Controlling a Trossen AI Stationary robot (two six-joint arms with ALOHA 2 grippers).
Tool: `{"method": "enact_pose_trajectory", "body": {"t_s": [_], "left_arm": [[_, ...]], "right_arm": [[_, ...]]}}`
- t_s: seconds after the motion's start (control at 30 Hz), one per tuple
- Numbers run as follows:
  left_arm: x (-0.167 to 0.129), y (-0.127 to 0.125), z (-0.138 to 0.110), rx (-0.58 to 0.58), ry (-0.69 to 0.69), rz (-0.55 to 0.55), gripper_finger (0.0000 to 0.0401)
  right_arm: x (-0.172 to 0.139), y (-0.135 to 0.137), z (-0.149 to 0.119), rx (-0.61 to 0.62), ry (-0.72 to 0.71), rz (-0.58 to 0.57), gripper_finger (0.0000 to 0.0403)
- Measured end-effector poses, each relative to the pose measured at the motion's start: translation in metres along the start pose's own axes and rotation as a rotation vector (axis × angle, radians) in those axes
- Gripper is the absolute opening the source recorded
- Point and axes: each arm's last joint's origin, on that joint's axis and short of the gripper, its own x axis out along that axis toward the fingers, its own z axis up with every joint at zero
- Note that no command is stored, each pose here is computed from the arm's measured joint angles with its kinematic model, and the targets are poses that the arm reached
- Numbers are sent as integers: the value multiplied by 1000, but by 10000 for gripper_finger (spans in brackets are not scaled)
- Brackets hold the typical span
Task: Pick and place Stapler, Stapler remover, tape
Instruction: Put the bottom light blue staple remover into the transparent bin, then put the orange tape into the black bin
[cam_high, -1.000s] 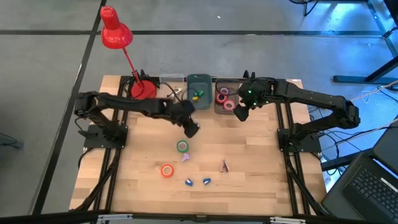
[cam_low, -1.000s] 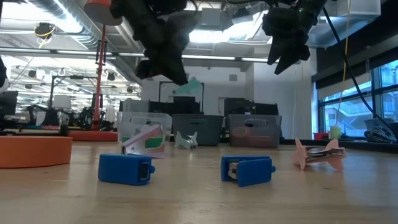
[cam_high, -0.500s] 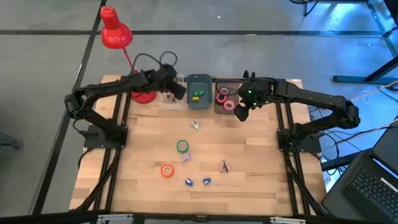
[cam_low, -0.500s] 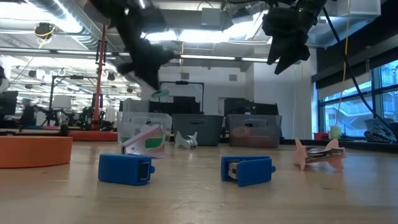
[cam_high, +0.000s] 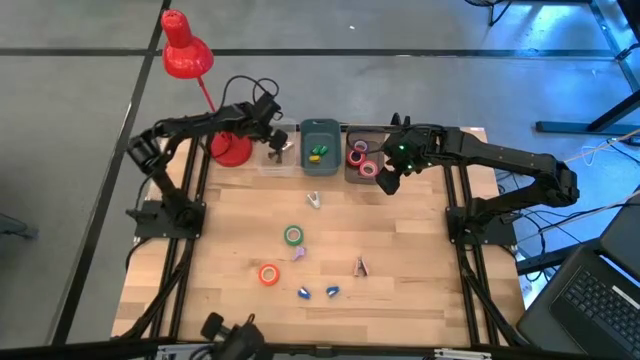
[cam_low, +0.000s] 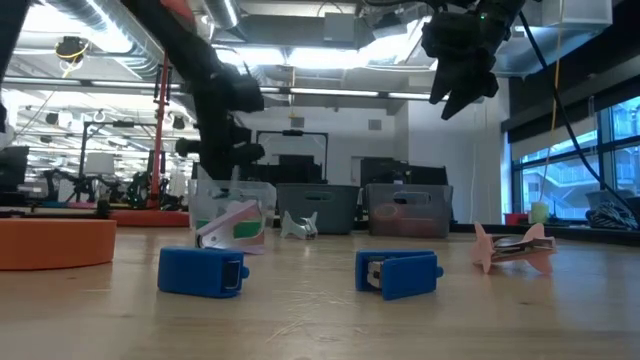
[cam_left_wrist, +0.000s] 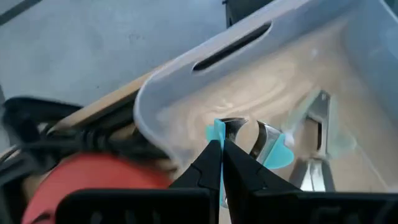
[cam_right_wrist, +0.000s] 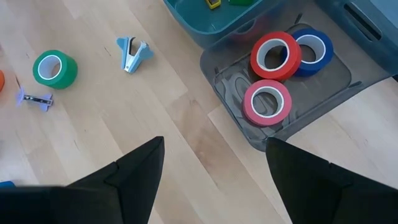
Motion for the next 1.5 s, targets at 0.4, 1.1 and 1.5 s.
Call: {"method": "enact_pose_trajectory", "body": {"t_s": [0.4, 1.1, 1.5], "left_arm": [[36, -11, -8, 50, 100, -58, 35], [-141, -48, -65, 110, 26, -335, 181], [-198, -116, -171, 320, 248, -487, 178]], "right_arm": [[0, 0, -1, 0, 8, -3, 285], [0, 3, -6, 30, 44, -6, 285], [0, 5, -6, 17, 27, -39, 285]]}}
